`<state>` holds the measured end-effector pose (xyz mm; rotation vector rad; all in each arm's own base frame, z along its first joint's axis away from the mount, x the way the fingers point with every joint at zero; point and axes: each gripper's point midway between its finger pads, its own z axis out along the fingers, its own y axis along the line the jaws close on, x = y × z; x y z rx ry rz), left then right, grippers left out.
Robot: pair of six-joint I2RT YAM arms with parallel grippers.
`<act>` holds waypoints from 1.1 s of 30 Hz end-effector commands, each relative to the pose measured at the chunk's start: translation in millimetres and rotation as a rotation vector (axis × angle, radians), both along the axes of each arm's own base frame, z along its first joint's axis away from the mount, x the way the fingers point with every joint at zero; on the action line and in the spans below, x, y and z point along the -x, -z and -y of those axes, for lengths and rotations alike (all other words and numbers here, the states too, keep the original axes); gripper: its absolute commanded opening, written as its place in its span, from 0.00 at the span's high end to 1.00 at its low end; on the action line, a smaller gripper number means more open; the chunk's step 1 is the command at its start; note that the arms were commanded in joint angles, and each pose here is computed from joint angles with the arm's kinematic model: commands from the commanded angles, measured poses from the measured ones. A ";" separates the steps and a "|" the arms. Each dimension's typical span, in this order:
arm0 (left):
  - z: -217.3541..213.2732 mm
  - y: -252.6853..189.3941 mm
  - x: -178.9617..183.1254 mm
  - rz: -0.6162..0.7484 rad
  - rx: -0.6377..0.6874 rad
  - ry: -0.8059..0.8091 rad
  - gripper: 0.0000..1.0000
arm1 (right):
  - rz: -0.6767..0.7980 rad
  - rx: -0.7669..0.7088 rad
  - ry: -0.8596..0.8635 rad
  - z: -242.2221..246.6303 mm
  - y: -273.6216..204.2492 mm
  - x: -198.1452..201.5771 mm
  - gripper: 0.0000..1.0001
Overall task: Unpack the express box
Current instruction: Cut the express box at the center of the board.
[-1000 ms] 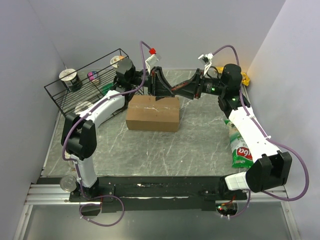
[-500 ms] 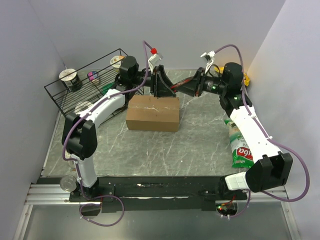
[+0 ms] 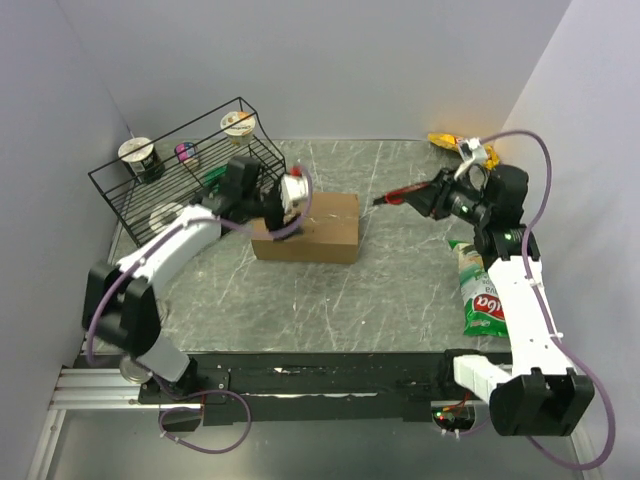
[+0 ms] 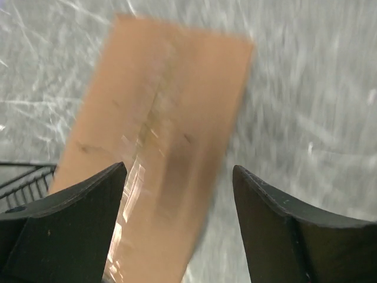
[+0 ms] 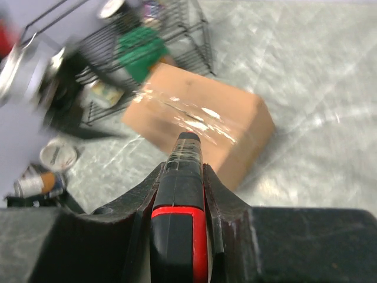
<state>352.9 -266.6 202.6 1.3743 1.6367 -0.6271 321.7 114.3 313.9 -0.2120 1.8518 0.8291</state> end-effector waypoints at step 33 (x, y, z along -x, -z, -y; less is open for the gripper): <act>124.0 40.6 -31.1 0.319 0.025 0.155 0.20 | -0.168 -0.324 0.234 49.5 89.3 -58.1 1.00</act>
